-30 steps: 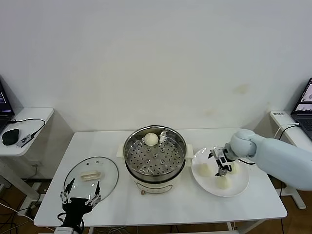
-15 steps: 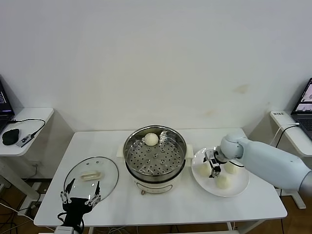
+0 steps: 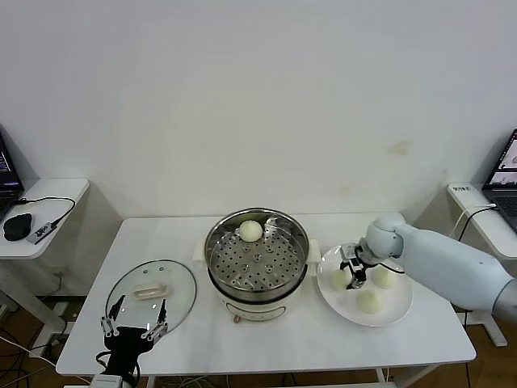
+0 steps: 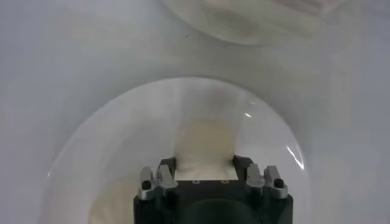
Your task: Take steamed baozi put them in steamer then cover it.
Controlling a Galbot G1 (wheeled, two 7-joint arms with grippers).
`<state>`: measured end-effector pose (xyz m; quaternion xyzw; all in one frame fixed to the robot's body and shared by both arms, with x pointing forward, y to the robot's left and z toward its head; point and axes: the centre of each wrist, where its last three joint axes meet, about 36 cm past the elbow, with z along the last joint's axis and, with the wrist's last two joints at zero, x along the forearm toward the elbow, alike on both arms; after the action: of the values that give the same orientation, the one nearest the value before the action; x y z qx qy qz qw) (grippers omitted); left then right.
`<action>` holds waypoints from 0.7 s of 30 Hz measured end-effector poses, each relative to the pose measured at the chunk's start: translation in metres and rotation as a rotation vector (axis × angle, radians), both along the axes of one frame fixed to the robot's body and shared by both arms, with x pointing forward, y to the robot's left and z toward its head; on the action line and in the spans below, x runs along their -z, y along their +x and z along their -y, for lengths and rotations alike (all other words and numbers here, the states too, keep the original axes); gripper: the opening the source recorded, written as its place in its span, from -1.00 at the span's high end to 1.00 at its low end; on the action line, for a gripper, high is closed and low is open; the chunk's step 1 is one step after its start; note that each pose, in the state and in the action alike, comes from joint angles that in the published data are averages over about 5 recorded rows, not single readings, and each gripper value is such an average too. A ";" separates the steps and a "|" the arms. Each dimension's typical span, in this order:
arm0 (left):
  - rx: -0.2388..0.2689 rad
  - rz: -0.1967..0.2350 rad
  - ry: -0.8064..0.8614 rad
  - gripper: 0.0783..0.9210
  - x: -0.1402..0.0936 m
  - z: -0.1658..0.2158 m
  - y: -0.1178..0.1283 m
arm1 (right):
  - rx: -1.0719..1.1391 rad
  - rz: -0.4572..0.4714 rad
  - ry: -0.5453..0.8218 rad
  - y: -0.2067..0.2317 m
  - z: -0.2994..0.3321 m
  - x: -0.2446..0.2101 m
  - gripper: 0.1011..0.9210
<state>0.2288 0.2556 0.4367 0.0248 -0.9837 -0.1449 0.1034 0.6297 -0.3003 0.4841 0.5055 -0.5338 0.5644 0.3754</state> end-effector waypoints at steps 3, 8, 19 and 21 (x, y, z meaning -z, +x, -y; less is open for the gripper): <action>-0.001 0.000 -0.003 -0.77 0.000 0.000 0.000 | 0.008 0.015 0.002 0.002 0.005 -0.019 -0.18; 0.003 0.004 -0.009 -0.77 0.001 0.003 0.001 | 0.023 0.053 0.008 0.005 0.013 -0.059 -0.20; 0.018 0.013 -0.011 -0.77 -0.003 0.005 0.002 | 0.012 0.169 0.074 0.008 -0.017 -0.168 -0.22; 0.019 0.014 -0.012 -0.77 -0.003 0.005 0.002 | 0.001 0.176 0.091 0.007 -0.030 -0.181 -0.22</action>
<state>0.2311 0.2504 0.4399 0.0159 -0.9854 -0.1400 0.0952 0.6366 -0.2699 0.6651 0.4704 -0.5902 0.5814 0.3041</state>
